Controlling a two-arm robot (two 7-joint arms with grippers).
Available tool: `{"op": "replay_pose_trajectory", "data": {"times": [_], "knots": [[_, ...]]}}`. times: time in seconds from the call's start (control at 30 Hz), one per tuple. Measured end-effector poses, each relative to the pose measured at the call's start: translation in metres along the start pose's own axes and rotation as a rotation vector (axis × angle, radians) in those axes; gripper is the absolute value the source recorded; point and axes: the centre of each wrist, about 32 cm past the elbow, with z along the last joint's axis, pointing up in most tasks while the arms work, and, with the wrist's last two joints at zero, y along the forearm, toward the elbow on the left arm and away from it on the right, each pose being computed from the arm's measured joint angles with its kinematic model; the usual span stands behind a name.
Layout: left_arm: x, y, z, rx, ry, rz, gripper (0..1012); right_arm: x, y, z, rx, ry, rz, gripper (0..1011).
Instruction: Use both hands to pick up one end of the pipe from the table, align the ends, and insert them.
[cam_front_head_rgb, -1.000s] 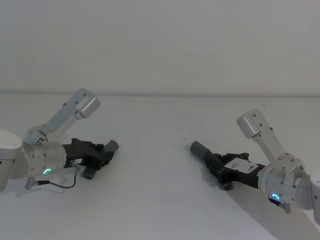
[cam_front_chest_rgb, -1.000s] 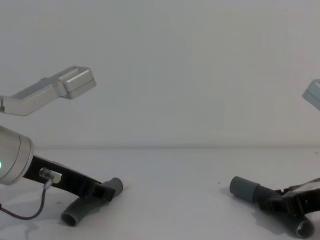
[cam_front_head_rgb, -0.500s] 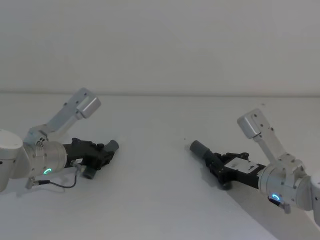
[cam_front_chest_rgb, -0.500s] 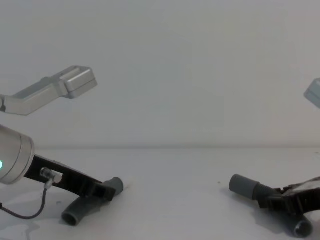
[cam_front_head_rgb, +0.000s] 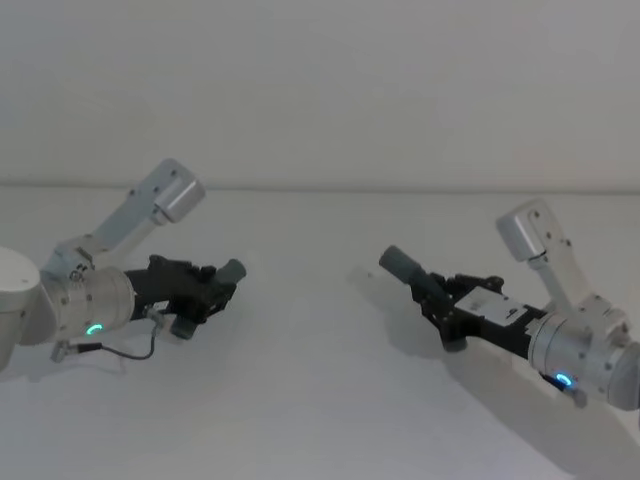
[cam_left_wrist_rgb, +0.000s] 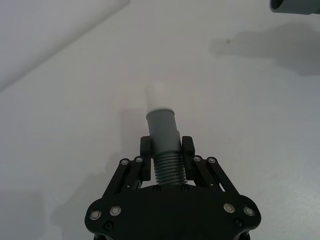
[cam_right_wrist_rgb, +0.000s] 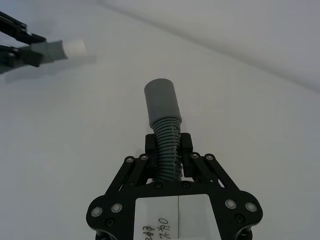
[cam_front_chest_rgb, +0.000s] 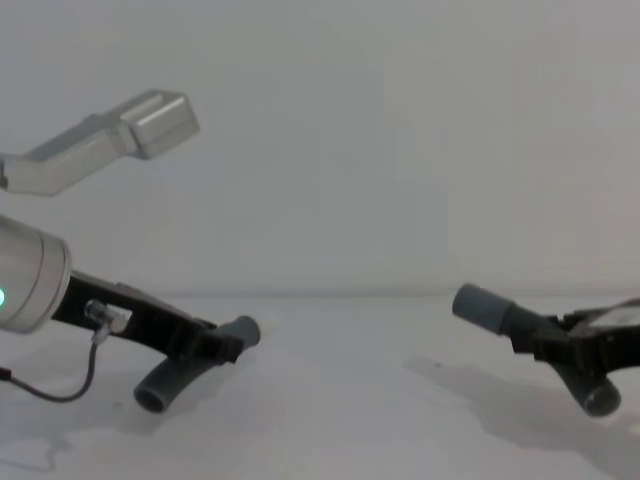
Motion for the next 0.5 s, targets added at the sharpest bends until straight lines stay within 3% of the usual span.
{"op": "replay_pose_trajectory", "data": {"times": [0.23,0.5], "knots": [[0.006,0.0081,0.0048,-0.056,-0.039,-0.037,354,0.013,-0.005,0.004,0.076,-0.042,0.055,274],[0.017,0.015,0.0087,-0.113,-0.09,-0.122,354,0.032,-0.013,0.008,0.117,-0.1,0.147,274]]}}
